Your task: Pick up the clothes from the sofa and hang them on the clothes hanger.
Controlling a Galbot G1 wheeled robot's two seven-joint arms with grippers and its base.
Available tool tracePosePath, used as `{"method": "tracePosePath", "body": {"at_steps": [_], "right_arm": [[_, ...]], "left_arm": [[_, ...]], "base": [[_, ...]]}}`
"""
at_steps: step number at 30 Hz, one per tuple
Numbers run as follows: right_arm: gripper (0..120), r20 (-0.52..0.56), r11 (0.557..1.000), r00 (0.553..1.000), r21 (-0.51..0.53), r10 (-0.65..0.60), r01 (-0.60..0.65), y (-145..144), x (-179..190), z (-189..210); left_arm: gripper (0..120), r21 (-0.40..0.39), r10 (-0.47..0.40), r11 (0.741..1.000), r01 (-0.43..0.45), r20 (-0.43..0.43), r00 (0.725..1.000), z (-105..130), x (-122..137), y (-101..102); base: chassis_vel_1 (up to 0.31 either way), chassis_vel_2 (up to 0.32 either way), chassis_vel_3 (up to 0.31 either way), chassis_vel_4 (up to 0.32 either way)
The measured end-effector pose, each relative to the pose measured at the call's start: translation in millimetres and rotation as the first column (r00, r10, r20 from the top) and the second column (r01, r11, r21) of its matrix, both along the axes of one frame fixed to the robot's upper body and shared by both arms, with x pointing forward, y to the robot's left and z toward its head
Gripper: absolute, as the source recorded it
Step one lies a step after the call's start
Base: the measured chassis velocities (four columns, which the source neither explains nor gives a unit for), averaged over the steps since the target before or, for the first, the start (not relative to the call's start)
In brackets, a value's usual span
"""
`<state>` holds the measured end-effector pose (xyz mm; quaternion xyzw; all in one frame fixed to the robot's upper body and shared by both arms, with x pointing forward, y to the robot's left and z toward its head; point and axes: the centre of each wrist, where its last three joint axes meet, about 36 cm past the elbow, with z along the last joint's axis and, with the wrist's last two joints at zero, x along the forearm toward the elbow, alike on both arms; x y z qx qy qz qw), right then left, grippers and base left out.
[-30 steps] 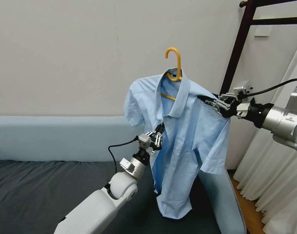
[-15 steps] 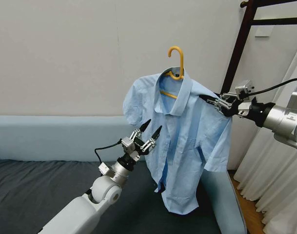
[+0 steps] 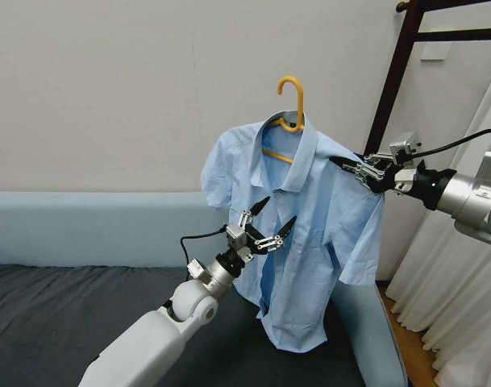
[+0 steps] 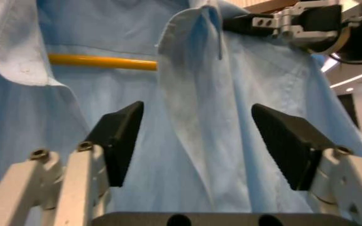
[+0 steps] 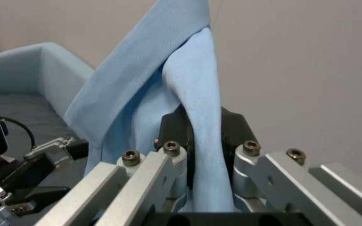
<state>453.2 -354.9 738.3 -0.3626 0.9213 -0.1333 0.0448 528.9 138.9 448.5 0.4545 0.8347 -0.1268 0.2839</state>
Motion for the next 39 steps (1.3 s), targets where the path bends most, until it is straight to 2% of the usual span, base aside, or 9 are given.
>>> {"method": "tracePosePath", "body": {"at_steps": [6,9,11,18,22,26,30,36,39], "right_arm": [[7,0.004,1.0,1.0,-0.001,0.004,-0.004,0.3,-1.4,1.2],[7,0.006,1.0,1.0,0.0,0.009,-0.009,1.2,-2.5,1.8],[7,0.006,1.0,1.0,0.0,0.01,-0.01,1.4,-2.7,1.8],[7,0.01,1.0,1.0,-0.001,0.012,-0.012,1.2,-4.2,3.4],[7,0.015,1.0,1.0,-0.002,0.005,-0.005,-1.2,-4.0,6.0],[7,-0.004,1.0,1.0,0.029,0.008,-0.008,-4.3,-8.3,18.9],[7,-0.072,0.997,0.997,0.075,0.019,-0.014,-2.6,-16.7,32.1],[7,-0.116,0.993,0.993,0.118,0.032,-0.018,-0.9,-20.8,37.7],[7,-0.151,0.987,0.988,0.162,0.02,0.004,2.5,-24.7,39.8]], "left_arm": [[43,-0.001,-0.061,0.998,0.061,-0.002,0.998,1.2,5.8,2.7],[30,0.001,-0.059,0.998,0.059,-0.004,0.998,3.2,8.3,4.8],[29,0.003,-0.058,0.998,0.058,-0.004,0.998,3.9,8.9,5.2],[0,0.009,-0.024,1.0,0.023,0.008,1.0,14.8,16.4,12.9],[0,0.004,0.01,1.0,-0.01,0.043,0.999,30.9,28.6,21.8],[0,0.054,0.035,0.998,-0.045,0.173,0.984,63.9,60.2,38.2],[0,0.079,0.054,0.994,-0.074,0.238,0.97,79.0,80.1,42.2],[0,0.1,0.07,0.99,-0.094,0.222,0.973,62.7,82.3,35.8],[0,0.103,0.084,0.989,-0.104,0.182,0.98,38.3,75.6,23.9]], "base": [[0.0,0.0,0.0,0.0],[0.0,0.0,0.0,0.0],[0.0,0.0,0.0,0.0],[0.0,0.0,0.0,0.0],[0.0,0.0,0.0,0.0],[0.0,0.0,0.0,0.0],[0.0,0.0,0.0,0.0],[0.0,0.0,0.0,0.0],[0.0,0.0,0.0,0.0]]}}
